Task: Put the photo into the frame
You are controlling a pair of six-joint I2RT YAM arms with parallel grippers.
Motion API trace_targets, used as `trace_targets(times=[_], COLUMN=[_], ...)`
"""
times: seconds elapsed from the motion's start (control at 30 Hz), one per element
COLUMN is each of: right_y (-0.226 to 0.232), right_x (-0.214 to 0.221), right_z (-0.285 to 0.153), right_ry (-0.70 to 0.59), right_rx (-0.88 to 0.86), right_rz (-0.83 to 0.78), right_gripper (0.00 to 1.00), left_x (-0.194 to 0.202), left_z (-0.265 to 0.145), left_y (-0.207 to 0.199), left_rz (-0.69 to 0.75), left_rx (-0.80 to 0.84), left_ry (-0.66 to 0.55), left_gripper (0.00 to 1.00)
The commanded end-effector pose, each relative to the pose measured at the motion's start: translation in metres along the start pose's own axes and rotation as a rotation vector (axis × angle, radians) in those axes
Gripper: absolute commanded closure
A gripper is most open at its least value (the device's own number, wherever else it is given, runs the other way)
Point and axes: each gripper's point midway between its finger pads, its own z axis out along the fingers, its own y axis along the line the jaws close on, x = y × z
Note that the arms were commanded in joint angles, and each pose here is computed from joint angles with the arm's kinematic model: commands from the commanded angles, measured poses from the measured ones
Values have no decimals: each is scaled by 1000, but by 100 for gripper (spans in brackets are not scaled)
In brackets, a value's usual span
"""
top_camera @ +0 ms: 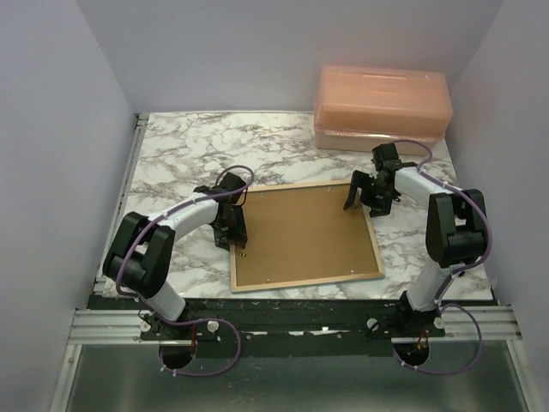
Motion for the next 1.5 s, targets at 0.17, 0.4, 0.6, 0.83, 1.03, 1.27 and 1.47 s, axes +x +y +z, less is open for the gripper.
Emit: trace_targets(times=[0.17, 0.4, 0.6, 0.83, 1.03, 1.27, 1.47], right_y=[0, 0, 1, 3, 3, 6, 8], right_x=[28, 32, 34, 36, 37, 36, 38], right_z=[24, 27, 27, 28, 28, 28, 25], right_ry=[106, 121, 127, 133, 137, 140, 144], right_rx=[-32, -43, -50, -59, -61, -78, -86], right_rz=[11, 17, 21, 26, 29, 32, 30], right_gripper=[9, 9, 9, 10, 10, 10, 10], left_x=[48, 58, 64, 73, 75, 74, 69], left_z=[7, 2, -5, 2, 3, 3, 3], left_y=[19, 25, 23, 26, 26, 26, 17], left_rz=[32, 29, 28, 42, 38, 32, 40], left_rx=[-93, -108, -78, -87, -90, -90, -60], left_ry=[100, 95, 75, 89, 92, 80, 82], left_gripper=[39, 41, 37, 44, 61, 98, 86])
